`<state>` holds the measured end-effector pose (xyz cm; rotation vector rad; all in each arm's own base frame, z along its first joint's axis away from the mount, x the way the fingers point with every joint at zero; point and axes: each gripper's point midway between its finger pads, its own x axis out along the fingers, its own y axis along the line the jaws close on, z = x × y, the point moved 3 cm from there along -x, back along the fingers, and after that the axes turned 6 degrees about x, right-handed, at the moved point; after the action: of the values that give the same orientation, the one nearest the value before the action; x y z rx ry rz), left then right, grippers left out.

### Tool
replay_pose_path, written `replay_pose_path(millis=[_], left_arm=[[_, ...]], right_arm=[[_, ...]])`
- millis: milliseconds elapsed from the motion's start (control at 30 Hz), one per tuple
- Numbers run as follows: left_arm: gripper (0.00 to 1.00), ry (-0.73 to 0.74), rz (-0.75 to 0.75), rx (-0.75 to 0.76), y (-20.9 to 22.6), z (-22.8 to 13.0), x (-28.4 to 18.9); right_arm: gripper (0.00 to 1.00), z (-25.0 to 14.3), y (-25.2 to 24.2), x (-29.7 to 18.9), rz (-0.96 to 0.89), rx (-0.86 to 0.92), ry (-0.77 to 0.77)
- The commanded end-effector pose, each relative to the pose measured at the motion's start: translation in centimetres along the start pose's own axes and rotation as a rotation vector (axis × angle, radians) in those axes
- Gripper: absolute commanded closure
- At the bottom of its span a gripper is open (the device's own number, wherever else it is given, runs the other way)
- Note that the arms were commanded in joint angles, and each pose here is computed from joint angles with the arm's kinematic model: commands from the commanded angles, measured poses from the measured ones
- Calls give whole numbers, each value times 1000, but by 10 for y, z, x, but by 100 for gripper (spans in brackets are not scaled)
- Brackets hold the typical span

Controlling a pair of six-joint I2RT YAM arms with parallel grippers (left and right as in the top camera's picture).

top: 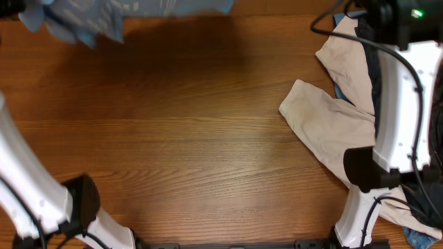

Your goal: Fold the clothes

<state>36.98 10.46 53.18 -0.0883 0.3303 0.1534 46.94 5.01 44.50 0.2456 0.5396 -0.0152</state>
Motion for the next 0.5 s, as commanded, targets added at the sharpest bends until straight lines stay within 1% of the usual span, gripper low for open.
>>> replay_pose_path(millis=[0, 100, 200, 267, 333, 367, 467], left_arm=[[96, 169, -20, 23, -5, -37, 21], [96, 394, -66, 44, -15, -88, 49], [96, 622, -111, 63, -23, -143, 77], [96, 882, -150, 67, -26, -212, 102], [96, 999, -170, 50, -25, -245, 110], [96, 1113, -200, 40, -26, -279, 112], [96, 1254, -218, 15, -26, -318, 106]], right_arm=[[96, -30, -19, 18, -88, -4, 134], [96, -66, -29, 31, -136, -15, 291], [96, -102, -34, 46, -144, -19, 442], [96, -153, -45, 65, -170, -45, 634], [96, -180, -53, 73, -197, -52, 730], [96, -205, -61, 77, -223, -55, 816], [96, -235, -70, 78, -254, -57, 922]])
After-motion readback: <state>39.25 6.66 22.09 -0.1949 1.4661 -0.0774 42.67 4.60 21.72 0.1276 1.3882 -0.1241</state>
